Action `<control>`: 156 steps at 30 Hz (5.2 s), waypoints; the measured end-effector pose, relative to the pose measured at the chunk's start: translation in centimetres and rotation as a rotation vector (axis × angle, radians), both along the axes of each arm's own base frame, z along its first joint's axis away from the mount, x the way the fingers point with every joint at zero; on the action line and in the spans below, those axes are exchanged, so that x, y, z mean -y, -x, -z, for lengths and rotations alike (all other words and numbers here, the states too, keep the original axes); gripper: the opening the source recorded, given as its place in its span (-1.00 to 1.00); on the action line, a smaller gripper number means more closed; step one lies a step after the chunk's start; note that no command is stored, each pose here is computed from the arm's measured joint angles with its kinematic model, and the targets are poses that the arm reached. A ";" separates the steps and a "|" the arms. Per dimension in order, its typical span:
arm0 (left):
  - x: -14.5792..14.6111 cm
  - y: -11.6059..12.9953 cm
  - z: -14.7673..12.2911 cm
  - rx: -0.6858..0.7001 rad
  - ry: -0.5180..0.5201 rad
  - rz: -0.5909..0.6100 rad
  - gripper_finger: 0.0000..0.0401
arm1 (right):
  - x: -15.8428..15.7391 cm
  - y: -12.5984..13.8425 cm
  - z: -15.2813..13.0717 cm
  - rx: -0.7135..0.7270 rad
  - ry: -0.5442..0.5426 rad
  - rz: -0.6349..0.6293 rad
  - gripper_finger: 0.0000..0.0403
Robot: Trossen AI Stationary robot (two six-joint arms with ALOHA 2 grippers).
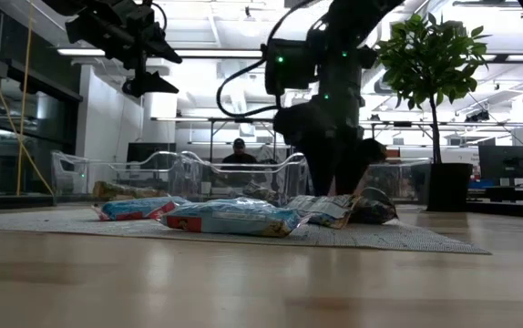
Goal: Pick and place Granola Bars by type
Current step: Put the blue granola bar into the middle transparent bin
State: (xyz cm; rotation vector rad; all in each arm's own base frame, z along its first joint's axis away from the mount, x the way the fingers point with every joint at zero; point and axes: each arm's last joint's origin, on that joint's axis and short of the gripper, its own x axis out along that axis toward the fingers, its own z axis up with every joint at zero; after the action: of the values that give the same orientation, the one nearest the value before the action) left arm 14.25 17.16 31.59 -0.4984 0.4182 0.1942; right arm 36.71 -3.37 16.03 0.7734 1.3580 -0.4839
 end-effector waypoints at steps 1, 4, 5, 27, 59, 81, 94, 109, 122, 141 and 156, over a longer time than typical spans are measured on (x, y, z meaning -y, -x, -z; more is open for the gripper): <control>0.0 0.0 0.0 0.000 0.000 0.000 0.78 | -0.1 0.0 0.1 0.005 -0.004 0.000 0.00; 0.0 0.0 0.0 0.000 -0.001 0.000 0.78 | -0.4 0.3 0.7 0.000 0.016 -0.004 0.00; 0.0 0.0 0.0 0.000 -0.001 0.000 0.78 | -0.4 0.4 0.8 -0.005 0.023 -0.005 0.00; 0.0 0.0 0.0 -0.001 0.002 -0.005 0.78 | 0.7 1.1 0.3 0.033 0.071 0.018 -0.10; 0.0 0.0 0.0 -0.004 0.000 -0.010 0.78 | 1.0 0.7 0.3 0.076 0.075 0.068 -0.10; 0.0 0.0 0.0 -0.004 0.000 -0.009 0.78 | 1.6 1.7 1.1 0.005 0.130 0.117 -0.10; 0.0 0.0 0.0 -0.006 -0.002 -0.013 0.78 | 1.6 2.1 1.8 0.001 0.072 0.183 -0.10; 0.0 0.0 0.0 -0.007 -0.002 -0.014 0.78 | 1.3 2.0 1.2 0.039 0.019 0.172 -0.41; 0.0 0.0 0.0 -0.008 -0.003 -0.016 0.78 | 2.1 2.4 -5.8 0.405 -0.029 0.068 -0.55; -0.1 0.0 0.0 -0.003 -0.011 -0.015 0.78 | 8.5 2.3 -16.0 1.249 0.432 -0.159 -0.55; -0.1 0.0 -0.1 0.000 -0.016 -0.011 0.78 | 16.8 2.4 -8.2 0.874 0.594 0.249 -0.55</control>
State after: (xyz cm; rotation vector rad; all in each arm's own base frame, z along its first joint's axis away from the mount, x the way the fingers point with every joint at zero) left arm 14.27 17.25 31.66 -0.4856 0.4133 0.2083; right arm 34.32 -20.21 24.28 0.5442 0.2735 -0.6061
